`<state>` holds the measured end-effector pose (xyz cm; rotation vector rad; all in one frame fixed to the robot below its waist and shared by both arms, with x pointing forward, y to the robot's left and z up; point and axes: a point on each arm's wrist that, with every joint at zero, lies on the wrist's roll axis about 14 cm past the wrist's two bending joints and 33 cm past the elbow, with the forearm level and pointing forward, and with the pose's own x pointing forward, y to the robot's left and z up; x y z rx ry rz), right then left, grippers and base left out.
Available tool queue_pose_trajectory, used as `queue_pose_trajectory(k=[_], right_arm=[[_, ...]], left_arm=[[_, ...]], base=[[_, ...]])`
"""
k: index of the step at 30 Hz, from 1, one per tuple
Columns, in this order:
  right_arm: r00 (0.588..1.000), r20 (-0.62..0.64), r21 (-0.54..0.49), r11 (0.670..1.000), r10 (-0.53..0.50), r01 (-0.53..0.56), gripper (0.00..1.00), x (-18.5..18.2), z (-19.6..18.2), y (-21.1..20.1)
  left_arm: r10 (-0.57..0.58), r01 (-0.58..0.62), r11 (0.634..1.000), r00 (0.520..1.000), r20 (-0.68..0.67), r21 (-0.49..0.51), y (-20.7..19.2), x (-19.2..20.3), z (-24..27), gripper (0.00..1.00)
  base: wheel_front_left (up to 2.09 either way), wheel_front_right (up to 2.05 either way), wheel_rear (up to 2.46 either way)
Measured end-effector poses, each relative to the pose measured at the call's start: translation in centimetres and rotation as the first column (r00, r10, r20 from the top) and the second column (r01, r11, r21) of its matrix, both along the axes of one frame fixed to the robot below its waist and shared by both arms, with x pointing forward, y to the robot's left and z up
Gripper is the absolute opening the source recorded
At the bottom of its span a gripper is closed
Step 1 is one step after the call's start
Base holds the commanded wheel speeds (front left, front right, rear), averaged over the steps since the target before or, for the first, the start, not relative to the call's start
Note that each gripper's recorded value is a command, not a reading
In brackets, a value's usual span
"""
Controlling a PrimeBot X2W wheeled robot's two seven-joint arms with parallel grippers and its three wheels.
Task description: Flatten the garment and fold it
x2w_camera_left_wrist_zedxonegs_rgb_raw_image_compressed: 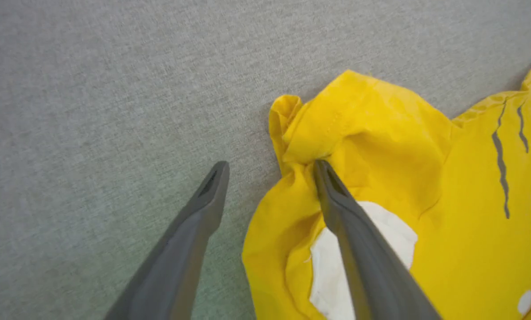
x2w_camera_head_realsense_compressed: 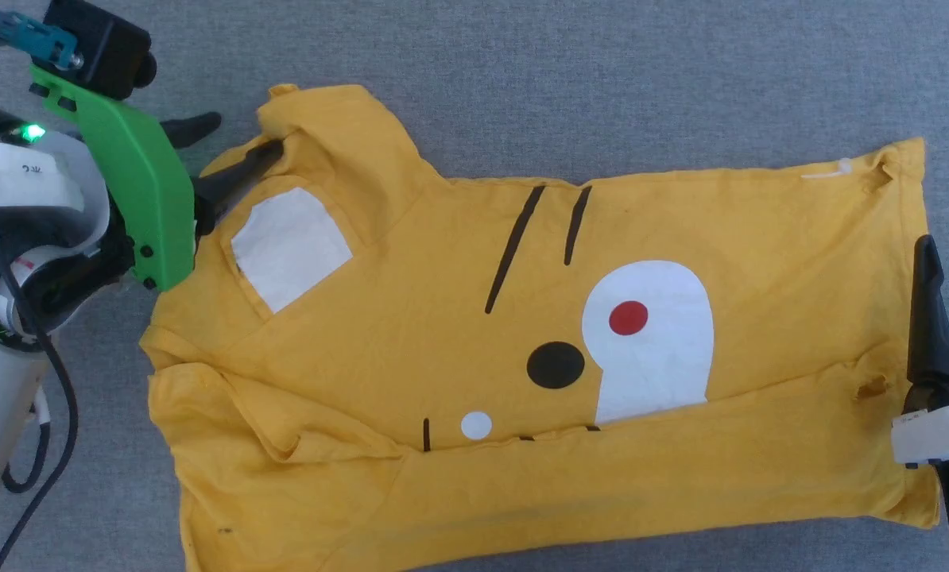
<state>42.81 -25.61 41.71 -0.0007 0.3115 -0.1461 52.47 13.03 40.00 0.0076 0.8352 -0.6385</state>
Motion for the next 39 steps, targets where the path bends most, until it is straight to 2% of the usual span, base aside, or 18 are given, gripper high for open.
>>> queue_pose_trajectory(k=[3,4,5,6,7,11,14,19,25,28,31,35,39], right_arm=[[1.000,-0.003,-0.001,1.000,-0.001,0.001,1.00,0.2,-0.2,0.0],[1.000,-0.004,-0.002,1.000,0.000,0.000,1.00,0.2,-0.2,0.0],[1.000,-0.004,-0.002,1.000,0.000,0.000,1.00,0.3,-0.2,0.0],[1.000,-0.003,-0.002,1.000,0.001,-0.001,1.00,0.4,-0.2,0.0],[1.000,-0.003,-0.002,1.000,0.002,-0.002,1.00,0.5,-0.2,0.0],[1.000,-0.003,-0.001,1.000,0.008,-0.008,1.00,0.7,-0.2,0.2],[1.000,0.009,-0.004,1.000,0.021,-0.021,1.00,1.2,0.1,0.6],[0.994,0.078,-0.029,0.997,0.072,-0.070,1.00,2.9,2.2,2.1],[0.984,0.138,-0.031,0.993,0.116,-0.113,1.00,5.7,4.9,3.8],[0.992,0.076,-0.035,0.995,0.096,-0.093,1.00,6.7,4.4,3.0],[0.997,-0.059,-0.029,0.998,0.057,-0.059,1.00,6.7,2.4,1.7],[0.983,-0.182,-0.009,1.000,0.008,-0.010,1.00,6.3,0.4,0.4],[0.968,-0.251,-0.012,1.000,-0.019,0.017,1.00,6.1,-1.0,-0.5]], left_arm=[[-0.006,0.008,0.999,0.998,-0.066,0.037,0.6,-0.6,-1.8,1.00],[-0.009,0.012,0.999,0.996,-0.091,0.036,0.6,-0.9,-2.2,0.91],[-0.011,0.016,0.999,0.994,-0.111,0.040,0.6,-1.0,-2.4,0.49],[-0.015,0.021,0.999,0.992,-0.125,0.042,0.7,-1.1,-2.5,0.35],[-0.017,0.023,0.999,0.991,-0.130,0.044,0.7,-1.1,-2.5,0.00],[-0.022,0.028,0.999,0.991,-0.129,0.043,0.6,-1.2,-2.6,0.00],[-0.006,0.008,0.999,0.997,-0.075,0.031,0.6,-0.7,-2.1,0.00],[0.068,-0.065,0.997,0.996,0.054,-0.044,0.7,1.0,-0.3,0.00],[0.168,-0.145,0.980,0.969,0.184,-0.134,1.9,1.7,2.5,0.00],[0.215,-0.186,0.971,0.956,0.199,-0.151,2.8,1.2,2.8,0.00],[0.238,-0.210,0.965,0.952,0.193,-0.156,3.3,0.6,2.6,0.00],[0.257,-0.228,0.960,0.948,0.187,-0.160,3.7,0.1,2.4,0.00],[0.267,-0.242,0.959,0.948,0.174,-0.150,4.2,-0.2,1.9,0.00]], base=[[0.00,0.00,0.00],[0.00,0.00,0.00],[0.00,0.00,0.00],[0.00,0.00,0.00],[0.00,0.00,0.00],[0.00,0.00,0.00],[0.00,0.00,0.00],[0.00,0.00,0.00],[0.00,0.00,0.00],[0.00,0.00,0.00],[0.00,0.00,0.00],[0.00,0.00,0.00],[0.00,0.00,0.00]])
